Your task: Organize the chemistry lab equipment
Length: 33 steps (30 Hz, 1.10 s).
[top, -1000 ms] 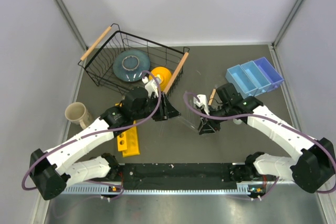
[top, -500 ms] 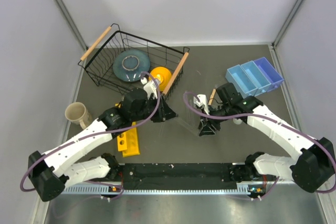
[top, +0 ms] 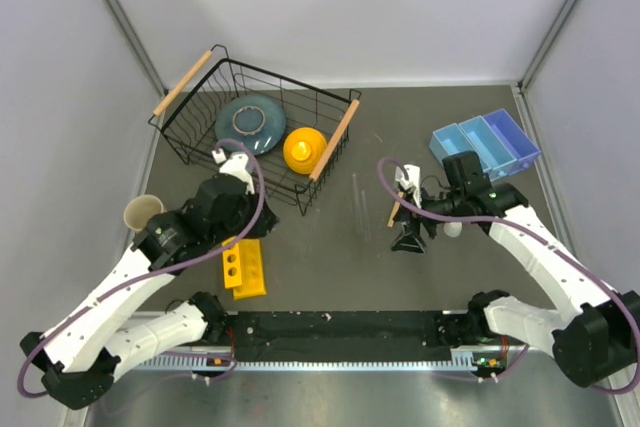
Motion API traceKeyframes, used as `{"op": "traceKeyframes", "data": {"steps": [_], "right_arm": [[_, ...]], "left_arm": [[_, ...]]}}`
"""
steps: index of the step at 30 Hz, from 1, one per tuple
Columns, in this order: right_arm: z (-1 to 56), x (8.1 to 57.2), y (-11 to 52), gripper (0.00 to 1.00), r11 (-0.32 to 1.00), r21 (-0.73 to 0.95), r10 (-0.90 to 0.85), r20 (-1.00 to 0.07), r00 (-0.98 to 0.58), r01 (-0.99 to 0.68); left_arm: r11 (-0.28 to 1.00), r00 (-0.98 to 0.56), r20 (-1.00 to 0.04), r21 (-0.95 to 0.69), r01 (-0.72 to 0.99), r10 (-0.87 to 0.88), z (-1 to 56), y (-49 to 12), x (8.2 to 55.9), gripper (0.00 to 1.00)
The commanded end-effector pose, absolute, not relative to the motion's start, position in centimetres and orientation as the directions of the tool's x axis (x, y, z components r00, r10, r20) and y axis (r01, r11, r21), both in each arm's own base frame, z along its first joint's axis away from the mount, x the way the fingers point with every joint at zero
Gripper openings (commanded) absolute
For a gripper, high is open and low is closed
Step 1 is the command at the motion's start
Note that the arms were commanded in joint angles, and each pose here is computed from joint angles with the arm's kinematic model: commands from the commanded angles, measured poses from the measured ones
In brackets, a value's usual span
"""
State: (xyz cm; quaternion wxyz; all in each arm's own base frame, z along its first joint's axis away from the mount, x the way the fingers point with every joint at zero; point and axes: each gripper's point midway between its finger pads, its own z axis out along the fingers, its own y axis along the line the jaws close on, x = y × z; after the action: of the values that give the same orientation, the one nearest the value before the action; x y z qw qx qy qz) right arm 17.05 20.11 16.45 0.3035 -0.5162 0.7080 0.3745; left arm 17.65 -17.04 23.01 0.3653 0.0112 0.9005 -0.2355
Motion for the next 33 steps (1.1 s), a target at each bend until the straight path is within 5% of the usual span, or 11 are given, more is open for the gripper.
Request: {"op": "traceKeyframes", "data": {"steps": [1, 10, 33], "right_arm": [[17.2, 16.9, 19.5, 0.82, 0.169, 0.182, -0.456, -0.857, -0.24, -0.969], [16.2, 17.2, 18.9, 0.83, 0.195, 0.198, -0.448, -0.853, -0.267, -0.961], [15.6, 17.2, 18.7, 0.83, 0.194, 0.219, -0.448, -0.847, -0.284, -0.956]], "left_arm": [[0.971, -0.665, -0.742, -0.21, 0.112, -0.083, 25.1, -11.6, 18.7, 0.06], [0.998, -0.607, -0.793, -0.056, 0.0, -0.044, 27.4, -6.9, 22.6, 0.06], [0.999, -0.595, -0.804, -0.035, 0.031, -0.01, 26.4, -7.7, 25.7, 0.06]]}}
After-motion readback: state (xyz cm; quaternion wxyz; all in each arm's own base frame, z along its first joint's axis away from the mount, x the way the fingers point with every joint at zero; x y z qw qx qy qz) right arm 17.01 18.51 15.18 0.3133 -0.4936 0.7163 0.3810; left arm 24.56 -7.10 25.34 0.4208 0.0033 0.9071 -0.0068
